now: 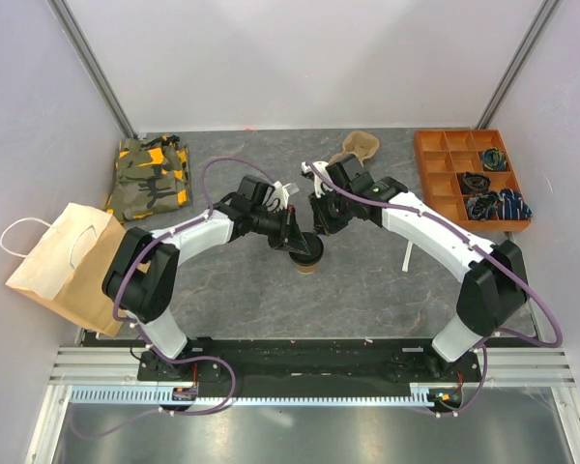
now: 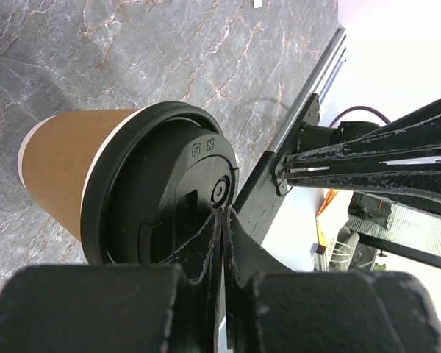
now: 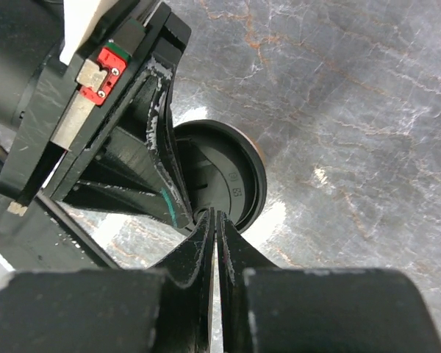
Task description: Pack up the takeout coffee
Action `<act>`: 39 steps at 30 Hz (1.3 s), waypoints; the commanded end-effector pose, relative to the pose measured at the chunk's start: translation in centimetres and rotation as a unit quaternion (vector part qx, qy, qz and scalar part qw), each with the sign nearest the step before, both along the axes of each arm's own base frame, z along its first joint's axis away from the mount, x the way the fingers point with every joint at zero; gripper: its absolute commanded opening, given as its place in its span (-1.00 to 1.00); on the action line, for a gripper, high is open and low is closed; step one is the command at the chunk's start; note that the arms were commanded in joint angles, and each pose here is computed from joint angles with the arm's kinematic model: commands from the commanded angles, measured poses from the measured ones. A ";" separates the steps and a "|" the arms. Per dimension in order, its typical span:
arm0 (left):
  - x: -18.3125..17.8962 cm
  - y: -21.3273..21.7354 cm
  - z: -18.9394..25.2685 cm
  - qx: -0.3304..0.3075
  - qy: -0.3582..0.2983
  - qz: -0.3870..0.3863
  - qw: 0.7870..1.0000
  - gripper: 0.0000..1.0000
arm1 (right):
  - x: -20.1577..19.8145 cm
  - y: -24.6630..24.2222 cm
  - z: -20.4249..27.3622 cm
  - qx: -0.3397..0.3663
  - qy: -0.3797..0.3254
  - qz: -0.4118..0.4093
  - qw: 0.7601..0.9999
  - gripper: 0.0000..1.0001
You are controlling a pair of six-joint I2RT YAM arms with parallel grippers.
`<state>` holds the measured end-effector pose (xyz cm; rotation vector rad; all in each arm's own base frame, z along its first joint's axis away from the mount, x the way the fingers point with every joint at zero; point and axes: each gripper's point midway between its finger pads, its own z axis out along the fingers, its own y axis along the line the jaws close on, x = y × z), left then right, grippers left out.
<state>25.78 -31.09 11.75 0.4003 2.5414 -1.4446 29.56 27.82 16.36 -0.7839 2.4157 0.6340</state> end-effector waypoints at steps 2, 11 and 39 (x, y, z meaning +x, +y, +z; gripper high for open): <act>0.5 0.7 -2.0 0.036 0.019 0.019 0.999 -0.87 | 0.9 0.0 -2.1 -0.024 -0.010 0.000 1.000 -0.81; 0.2 1.1 -2.6 0.045 0.025 0.018 0.999 -0.88 | -0.4 -0.6 -7.7 -0.054 0.039 0.007 0.998 -0.85; -0.2 0.0 7.4 -0.075 -0.086 -0.008 0.993 -0.78 | -2.1 1.9 1.0 0.068 0.013 0.040 0.997 -0.79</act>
